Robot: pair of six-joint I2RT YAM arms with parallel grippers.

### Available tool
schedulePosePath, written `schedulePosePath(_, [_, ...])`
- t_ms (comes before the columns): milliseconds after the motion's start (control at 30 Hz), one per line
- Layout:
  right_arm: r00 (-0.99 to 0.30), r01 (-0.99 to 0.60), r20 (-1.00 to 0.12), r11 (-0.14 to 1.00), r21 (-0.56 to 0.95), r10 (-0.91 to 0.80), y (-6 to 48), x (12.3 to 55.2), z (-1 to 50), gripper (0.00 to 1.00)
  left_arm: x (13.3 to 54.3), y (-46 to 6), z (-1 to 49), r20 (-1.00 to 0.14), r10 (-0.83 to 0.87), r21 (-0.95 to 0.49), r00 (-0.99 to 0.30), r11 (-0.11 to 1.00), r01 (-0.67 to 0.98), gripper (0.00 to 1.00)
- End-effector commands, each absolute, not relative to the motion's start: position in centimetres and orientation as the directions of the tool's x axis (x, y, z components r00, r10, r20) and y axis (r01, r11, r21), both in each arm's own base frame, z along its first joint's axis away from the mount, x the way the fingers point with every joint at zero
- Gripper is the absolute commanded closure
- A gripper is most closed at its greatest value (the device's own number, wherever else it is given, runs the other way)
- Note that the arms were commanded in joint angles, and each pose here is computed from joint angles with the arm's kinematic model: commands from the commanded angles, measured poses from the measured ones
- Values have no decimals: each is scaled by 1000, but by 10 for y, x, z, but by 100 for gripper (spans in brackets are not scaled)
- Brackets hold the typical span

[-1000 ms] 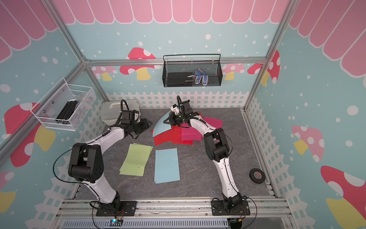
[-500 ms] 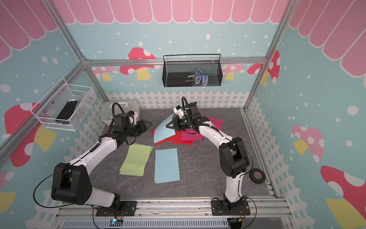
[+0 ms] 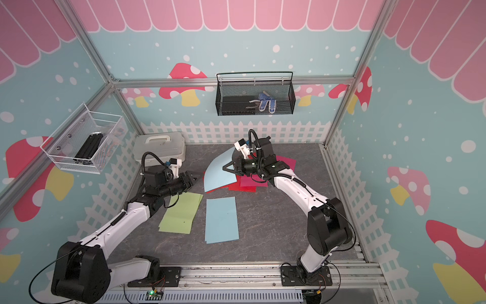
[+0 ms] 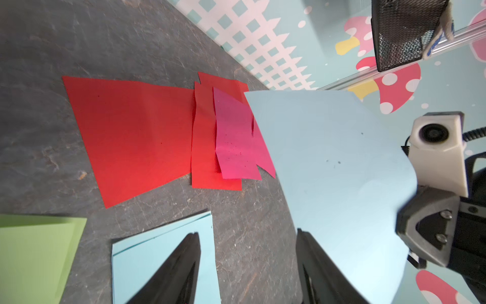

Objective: Sort the scattered colored papers by color
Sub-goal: Pick up the colored paper from the center of the board.

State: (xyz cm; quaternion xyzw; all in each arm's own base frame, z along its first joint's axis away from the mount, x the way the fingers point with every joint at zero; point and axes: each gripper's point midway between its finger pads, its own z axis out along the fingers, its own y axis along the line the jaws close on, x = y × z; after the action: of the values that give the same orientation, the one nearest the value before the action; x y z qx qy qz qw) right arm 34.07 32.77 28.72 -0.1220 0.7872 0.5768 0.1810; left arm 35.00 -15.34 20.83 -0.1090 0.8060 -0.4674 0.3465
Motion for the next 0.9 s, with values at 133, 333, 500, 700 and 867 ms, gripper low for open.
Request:
schedulePosePath(133, [-892,-434,-452,242,868,21,333,327,308,100,350,-155,249,-378,-621,-926,-687,272,263,39])
schedulePosePath(333, [-888,-443,-459,239,864,15,337,324,309,100,352,-153,279,-340,-671,-931,-659,140,338,37])
schedulePosePath(500, [-886,-449,-464,229,863,11,339,324,310,100,356,-154,273,-316,-668,-941,-673,127,315,36])
schedulePosePath(700, [-884,-455,-468,223,862,8,340,324,313,100,356,-153,257,-300,-666,-950,-683,144,277,37])
schedulePosePath(867, [-882,-459,-470,215,862,1,344,324,314,100,354,-154,263,-289,-666,-951,-687,115,288,36])
